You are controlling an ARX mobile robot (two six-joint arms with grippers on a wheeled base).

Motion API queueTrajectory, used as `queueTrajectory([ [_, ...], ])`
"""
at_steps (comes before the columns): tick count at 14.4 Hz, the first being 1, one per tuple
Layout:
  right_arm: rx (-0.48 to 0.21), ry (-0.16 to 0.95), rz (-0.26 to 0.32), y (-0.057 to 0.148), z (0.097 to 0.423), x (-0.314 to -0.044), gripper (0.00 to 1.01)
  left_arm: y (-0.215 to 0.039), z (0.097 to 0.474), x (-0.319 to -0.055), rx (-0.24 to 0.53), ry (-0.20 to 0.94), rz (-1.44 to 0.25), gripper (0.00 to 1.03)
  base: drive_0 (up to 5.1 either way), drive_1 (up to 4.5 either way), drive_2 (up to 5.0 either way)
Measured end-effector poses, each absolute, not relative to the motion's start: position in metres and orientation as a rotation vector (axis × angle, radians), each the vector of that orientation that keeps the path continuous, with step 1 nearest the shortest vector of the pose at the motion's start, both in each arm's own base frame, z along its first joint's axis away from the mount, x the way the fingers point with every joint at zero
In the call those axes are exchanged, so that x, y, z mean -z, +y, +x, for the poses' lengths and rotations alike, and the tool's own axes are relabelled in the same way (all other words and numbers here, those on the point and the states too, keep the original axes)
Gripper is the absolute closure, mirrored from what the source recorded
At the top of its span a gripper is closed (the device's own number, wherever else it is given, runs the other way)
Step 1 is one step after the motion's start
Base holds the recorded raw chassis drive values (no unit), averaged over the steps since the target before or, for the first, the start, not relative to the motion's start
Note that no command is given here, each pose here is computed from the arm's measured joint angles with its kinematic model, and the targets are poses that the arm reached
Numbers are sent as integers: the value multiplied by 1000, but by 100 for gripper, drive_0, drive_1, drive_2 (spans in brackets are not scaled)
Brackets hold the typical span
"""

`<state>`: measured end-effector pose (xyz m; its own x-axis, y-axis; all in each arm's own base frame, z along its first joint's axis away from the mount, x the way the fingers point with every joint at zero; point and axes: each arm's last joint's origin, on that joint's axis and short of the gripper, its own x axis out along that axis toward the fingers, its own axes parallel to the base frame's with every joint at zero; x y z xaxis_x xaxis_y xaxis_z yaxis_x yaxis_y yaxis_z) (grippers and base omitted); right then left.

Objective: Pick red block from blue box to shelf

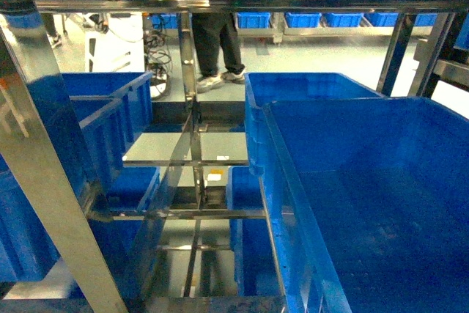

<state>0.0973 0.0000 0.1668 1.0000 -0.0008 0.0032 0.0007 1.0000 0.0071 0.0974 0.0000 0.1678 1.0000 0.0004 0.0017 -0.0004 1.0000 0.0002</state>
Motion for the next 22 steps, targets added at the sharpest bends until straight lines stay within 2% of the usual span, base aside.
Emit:
queueTrajectory([
  [22, 1, -3, 7, 0, 97, -167, 74, 0, 97, -168, 0, -2, 0, 5, 0, 0, 0],
])
